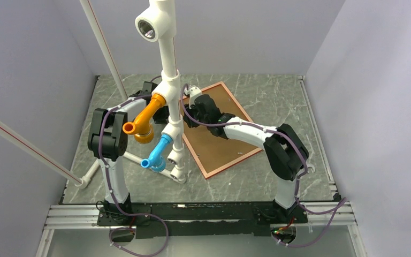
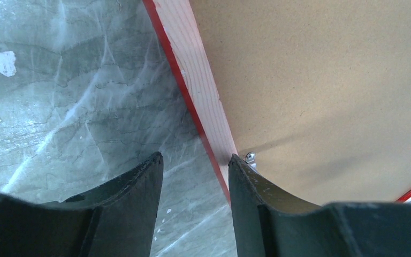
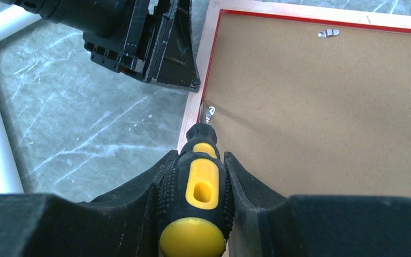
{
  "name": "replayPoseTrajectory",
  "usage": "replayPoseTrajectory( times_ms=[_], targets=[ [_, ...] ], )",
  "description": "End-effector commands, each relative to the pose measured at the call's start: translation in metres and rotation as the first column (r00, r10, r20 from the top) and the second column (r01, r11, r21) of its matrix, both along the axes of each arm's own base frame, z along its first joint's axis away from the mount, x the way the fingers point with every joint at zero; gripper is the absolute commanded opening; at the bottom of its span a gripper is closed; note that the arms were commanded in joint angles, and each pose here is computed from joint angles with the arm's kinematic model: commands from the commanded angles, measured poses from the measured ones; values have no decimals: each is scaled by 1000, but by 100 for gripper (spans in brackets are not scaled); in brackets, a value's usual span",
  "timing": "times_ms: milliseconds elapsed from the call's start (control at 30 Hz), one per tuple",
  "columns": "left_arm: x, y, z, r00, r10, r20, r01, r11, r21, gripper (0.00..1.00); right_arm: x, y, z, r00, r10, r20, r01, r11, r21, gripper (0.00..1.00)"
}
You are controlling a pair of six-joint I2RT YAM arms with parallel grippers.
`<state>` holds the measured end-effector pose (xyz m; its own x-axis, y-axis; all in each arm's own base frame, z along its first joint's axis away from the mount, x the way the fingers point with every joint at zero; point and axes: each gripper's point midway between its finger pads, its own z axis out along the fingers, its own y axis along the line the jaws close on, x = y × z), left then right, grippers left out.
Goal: Take the photo out of the frame
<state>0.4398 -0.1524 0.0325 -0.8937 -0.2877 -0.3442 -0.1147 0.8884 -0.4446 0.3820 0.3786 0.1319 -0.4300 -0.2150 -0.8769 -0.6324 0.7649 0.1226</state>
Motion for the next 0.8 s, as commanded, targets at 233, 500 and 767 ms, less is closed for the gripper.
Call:
replayPoseTrajectory(
  times_ms=[233,500,767],
  targets=[
    [1,3,-4,1000,6,-15,-6,1000,29,53,-8,-7,24,1000,-16,13,17,999,-37,0],
    [1,3,-4,1000,6,-15,-5,1000,30,54,-15,-8,27,1000,4,-3,-5,999,-32,0],
    [2,2,-2,1000,5,-11,-4,1000,27,54,-19,-9,23,999,20,-32,-22,998,-64,0]
  ],
)
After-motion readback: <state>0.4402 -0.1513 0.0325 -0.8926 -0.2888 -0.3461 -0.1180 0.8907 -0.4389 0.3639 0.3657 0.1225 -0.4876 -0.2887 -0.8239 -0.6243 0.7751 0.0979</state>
